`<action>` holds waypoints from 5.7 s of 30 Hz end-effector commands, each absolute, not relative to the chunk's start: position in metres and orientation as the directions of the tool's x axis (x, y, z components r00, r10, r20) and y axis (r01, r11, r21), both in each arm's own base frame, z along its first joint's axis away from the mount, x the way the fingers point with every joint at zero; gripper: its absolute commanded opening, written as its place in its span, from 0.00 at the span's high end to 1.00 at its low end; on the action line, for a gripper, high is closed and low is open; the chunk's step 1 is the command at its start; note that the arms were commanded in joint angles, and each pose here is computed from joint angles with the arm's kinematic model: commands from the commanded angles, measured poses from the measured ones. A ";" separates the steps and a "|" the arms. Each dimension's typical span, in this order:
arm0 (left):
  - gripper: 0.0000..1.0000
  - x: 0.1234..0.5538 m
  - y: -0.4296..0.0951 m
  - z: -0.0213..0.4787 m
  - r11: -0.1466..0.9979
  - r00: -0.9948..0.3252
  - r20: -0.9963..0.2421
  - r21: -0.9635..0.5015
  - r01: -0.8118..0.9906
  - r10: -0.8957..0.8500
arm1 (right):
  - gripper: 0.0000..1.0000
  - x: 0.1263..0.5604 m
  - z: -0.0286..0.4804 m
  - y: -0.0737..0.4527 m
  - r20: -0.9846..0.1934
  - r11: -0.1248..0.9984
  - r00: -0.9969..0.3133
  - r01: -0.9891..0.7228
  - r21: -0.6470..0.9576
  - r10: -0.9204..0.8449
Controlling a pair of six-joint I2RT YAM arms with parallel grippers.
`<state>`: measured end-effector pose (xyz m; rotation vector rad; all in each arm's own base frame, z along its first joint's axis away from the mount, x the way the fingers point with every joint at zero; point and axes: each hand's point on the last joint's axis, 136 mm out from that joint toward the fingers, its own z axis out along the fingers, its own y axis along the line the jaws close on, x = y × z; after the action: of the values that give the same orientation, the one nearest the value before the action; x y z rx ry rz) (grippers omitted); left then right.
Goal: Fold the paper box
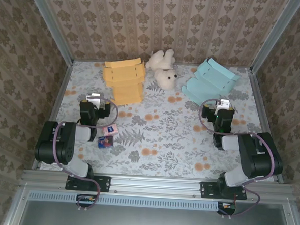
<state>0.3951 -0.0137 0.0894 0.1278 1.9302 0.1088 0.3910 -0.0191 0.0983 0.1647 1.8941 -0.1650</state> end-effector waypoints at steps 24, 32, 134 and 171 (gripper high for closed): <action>0.00 0.400 -0.005 0.094 0.995 -0.354 -0.930 0.080 0.053 0.094 | 0.00 0.397 0.100 -0.018 -0.946 0.986 -0.323 0.168 -0.016 0.040; 0.00 0.400 -0.006 0.093 0.995 -0.356 -0.930 0.072 0.066 0.091 | 0.00 0.398 0.099 -0.018 -0.942 0.988 -0.331 0.153 0.002 0.053; 0.00 0.298 -0.176 0.159 0.960 -0.539 -0.818 -0.275 0.062 -0.200 | 0.00 0.311 0.034 0.152 -0.493 0.935 -0.833 0.076 0.348 0.251; 0.10 0.437 -0.443 0.106 0.828 -0.628 -0.708 -0.108 0.550 0.324 | 0.00 0.211 0.172 0.055 -0.812 0.972 -0.537 0.082 0.221 0.230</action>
<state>0.4385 -0.4449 0.1187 0.5452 2.2490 -0.4551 0.2105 0.0543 0.1707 0.2358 2.1514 0.1912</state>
